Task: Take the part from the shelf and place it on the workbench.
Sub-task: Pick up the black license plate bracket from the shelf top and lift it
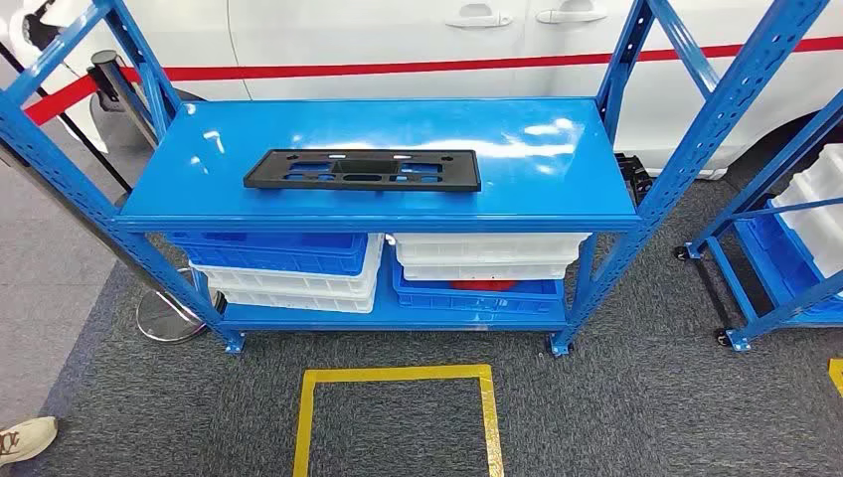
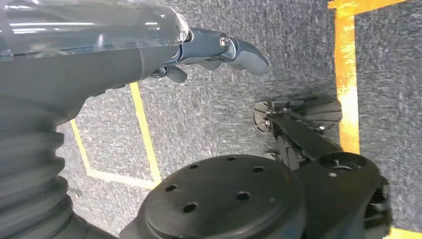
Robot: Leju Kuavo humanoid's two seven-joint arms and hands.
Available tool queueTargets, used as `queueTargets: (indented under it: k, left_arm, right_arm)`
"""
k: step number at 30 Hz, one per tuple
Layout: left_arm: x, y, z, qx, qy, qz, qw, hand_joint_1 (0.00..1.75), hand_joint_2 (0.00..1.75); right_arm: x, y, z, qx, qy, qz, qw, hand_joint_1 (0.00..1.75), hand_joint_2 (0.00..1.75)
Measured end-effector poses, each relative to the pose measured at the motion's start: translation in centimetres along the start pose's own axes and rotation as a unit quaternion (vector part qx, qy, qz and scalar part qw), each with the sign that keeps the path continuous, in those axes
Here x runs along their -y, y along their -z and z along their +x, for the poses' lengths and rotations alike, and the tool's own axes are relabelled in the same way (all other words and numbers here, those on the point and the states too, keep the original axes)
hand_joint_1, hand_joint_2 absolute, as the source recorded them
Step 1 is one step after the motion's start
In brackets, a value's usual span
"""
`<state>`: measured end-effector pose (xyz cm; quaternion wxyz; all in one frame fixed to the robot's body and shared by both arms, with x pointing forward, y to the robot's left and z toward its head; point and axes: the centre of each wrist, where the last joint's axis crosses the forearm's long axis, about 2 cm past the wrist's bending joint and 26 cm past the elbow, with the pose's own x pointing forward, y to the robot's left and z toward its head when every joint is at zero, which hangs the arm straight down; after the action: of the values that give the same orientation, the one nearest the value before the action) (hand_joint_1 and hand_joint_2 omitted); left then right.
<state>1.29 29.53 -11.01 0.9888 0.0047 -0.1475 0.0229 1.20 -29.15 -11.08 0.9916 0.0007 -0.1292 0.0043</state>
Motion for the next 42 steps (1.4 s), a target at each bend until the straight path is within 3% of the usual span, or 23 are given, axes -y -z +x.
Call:
queueTargets:
  k: [12,13,14,16,17,18,27,29,31,33,42]
  left_arm:
    - [-1.3,0.8,2.5,0.092,-0.119,0.053,0.987,0.0,1.75]
    - [-1.4,0.8,2.6,0.094,-0.132,0.06,0.985,0.0,1.75]
    - [-1.4,0.9,2.6,0.095,-0.145,0.068,0.983,0.0,1.31]
    - [-1.6,0.9,2.6,0.095,-0.168,0.083,0.978,0.0,0.44]
    - [-1.7,0.9,2.6,0.095,-0.178,0.09,0.975,0.0,0.0]
    - [-1.7,0.9,2.6,0.095,-0.185,0.096,0.973,0.0,0.0]
    - [-1.8,0.9,2.5,0.097,-0.2,0.109,0.969,0.0,0.0]
    - [-1.7,0.9,2.5,0.1,-0.21,0.111,0.966,0.0,0.0]
    - [-1.5,0.9,2.7,0.104,-0.218,0.104,0.965,0.0,0.0]
    - [-1.1,1.0,2.7,0.106,-0.221,0.097,0.964,0.0,0.0]
    - [-1.1,1.0,3.0,0.106,-0.225,0.094,0.964,0.0,0.0]
  right_arm:
    - [-0.2,0.7,2.7,-0.016,-0.019,0.011,1.0,0.0,1.75]
    - [-0.2,0.8,2.9,-0.018,-0.022,0.012,1.0,0.0,1.31]
    - [-0.2,0.8,3.1,-0.017,-0.025,0.013,0.999,0.0,0.87]
    - [-0.2,0.9,3.4,-0.009,-0.032,0.018,0.999,0.0,0.87]
    - [-0.2,0.9,3.5,0.0,-0.034,0.022,0.999,0.0,1.31]
    - [-0.2,0.9,3.6,0.009,-0.035,0.026,0.999,0.0,1.75]
    - [-0.3,1.0,3.9,0.05,-0.024,0.036,0.998,0.0,1.75]
    - [-0.6,1.1,4.8,0.103,0.006,0.053,0.993,0.0,0.87]
    - [-1.1,1.3,7.2,0.201,0.052,0.086,0.974,0.0,0.0]
    - [-1.4,1.3,9.7,0.285,0.078,0.111,0.949,0.0,0.0]
    - [-2.4,-0.2,17.1,0.463,0.105,0.154,0.866,0.0,0.0]
